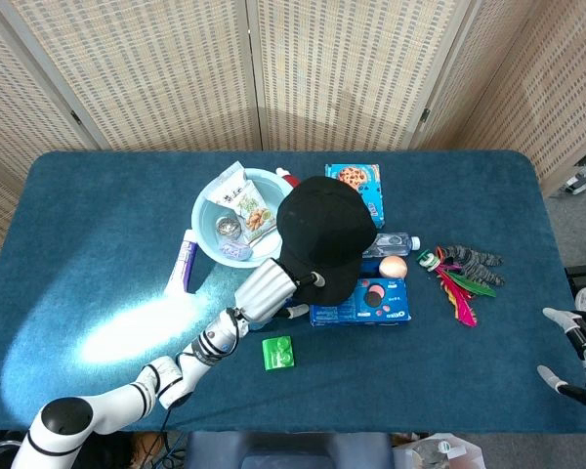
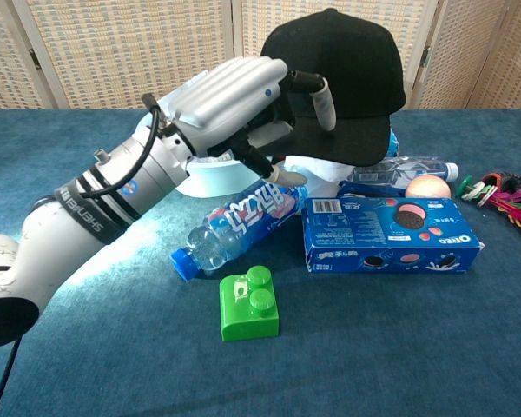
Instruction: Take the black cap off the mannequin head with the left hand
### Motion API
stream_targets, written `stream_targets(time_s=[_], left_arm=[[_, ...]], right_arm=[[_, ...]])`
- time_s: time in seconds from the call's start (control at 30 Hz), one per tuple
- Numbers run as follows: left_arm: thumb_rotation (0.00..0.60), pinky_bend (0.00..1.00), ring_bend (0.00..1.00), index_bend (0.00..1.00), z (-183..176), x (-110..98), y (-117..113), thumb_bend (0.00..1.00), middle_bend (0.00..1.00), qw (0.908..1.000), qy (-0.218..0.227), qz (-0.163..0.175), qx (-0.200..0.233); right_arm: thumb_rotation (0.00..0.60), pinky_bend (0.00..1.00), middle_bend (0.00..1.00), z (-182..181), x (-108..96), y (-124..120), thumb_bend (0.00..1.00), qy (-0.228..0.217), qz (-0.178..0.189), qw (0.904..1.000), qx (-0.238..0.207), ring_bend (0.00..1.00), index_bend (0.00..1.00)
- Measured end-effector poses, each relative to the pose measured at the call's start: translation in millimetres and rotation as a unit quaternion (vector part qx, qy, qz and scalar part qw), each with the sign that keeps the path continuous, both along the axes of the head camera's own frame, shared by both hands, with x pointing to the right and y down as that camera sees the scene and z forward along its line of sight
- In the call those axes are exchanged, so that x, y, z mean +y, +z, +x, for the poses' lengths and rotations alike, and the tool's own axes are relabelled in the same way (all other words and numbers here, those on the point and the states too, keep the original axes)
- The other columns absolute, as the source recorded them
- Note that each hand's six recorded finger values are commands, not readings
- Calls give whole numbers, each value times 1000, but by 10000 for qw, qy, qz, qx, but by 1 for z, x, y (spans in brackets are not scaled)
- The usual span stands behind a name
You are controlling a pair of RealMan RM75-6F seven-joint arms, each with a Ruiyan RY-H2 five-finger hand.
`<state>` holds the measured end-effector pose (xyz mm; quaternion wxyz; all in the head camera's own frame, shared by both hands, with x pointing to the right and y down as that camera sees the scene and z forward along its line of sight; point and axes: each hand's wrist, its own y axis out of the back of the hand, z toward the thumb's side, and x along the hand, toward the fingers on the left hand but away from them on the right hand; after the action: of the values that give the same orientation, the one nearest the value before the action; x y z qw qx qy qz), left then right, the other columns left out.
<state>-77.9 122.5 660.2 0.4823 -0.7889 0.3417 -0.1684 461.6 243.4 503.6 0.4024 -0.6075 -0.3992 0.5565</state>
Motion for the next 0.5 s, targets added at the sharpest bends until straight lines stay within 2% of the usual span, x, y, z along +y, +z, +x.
stream_targets(time_s=[0.5], left_arm=[[600, 1000, 1000, 498, 19, -6, 3, 209, 995, 9995, -289, 124, -81]], right_arm=[[600, 258, 294, 8, 4, -5, 106, 89, 46, 9999, 52, 223, 254]])
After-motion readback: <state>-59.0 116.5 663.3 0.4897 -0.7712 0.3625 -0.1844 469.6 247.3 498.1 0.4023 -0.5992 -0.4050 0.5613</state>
